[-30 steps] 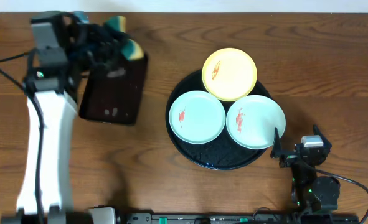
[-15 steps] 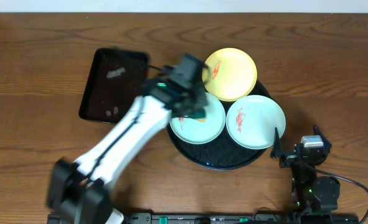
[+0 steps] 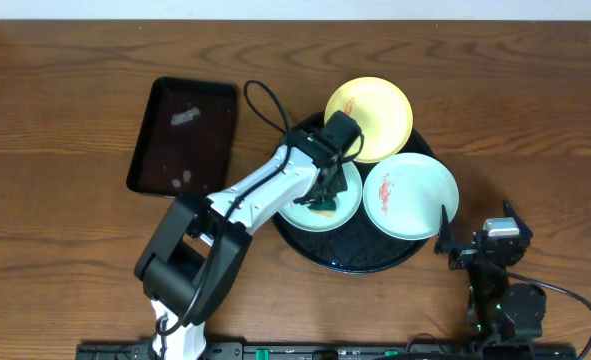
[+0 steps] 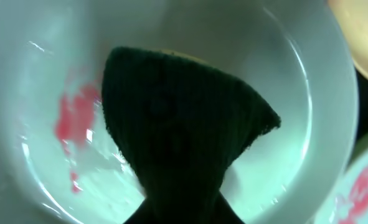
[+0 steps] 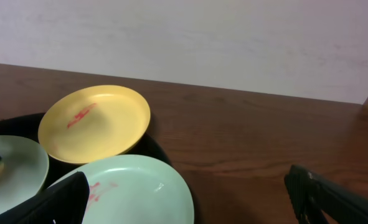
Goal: Clean dirty plates on tray and stack at the side
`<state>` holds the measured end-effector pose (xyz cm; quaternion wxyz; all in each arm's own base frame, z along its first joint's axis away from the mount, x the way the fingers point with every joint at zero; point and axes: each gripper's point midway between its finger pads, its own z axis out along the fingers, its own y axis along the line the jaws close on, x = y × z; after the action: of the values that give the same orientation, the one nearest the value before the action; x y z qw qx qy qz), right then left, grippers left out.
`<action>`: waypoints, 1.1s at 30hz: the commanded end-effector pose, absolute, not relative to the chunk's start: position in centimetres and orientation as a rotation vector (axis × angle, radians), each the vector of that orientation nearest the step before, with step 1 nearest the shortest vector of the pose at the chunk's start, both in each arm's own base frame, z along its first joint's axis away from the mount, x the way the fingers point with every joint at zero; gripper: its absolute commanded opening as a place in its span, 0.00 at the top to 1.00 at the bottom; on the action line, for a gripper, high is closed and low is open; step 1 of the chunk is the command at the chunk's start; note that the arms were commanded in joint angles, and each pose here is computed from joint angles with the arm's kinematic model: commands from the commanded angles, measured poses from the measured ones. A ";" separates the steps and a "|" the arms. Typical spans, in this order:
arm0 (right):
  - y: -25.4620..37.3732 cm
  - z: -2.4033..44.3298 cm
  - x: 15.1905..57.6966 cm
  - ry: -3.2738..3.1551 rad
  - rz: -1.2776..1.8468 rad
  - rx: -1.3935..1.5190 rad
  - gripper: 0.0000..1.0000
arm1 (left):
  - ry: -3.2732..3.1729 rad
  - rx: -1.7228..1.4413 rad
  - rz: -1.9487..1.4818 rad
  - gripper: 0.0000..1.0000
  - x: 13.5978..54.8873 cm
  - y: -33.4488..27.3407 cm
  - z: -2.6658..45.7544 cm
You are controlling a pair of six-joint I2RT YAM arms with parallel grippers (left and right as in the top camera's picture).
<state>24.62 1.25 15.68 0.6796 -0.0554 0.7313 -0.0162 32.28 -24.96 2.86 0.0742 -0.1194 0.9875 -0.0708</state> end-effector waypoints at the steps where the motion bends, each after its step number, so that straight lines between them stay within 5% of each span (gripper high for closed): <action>1: 1.0 15.6 24.6 1.644 -0.056 -0.126 0.01 | 2.917 -0.360 -0.165 0.61 33.5 -23.9 3.3; 6: 1.0 15.6 24.6 1.644 -0.056 -0.126 0.01 | 2.918 -0.357 -0.166 0.43 33.4 -24.0 3.3; 33: 1.0 15.6 24.6 1.644 -0.055 -0.126 0.01 | 2.938 -0.354 -0.176 0.43 33.0 -24.1 3.3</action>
<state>24.62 1.25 15.68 0.6796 -0.0554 0.7313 -0.0162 32.87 -24.05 2.85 0.0836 -0.1244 0.9870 -0.0588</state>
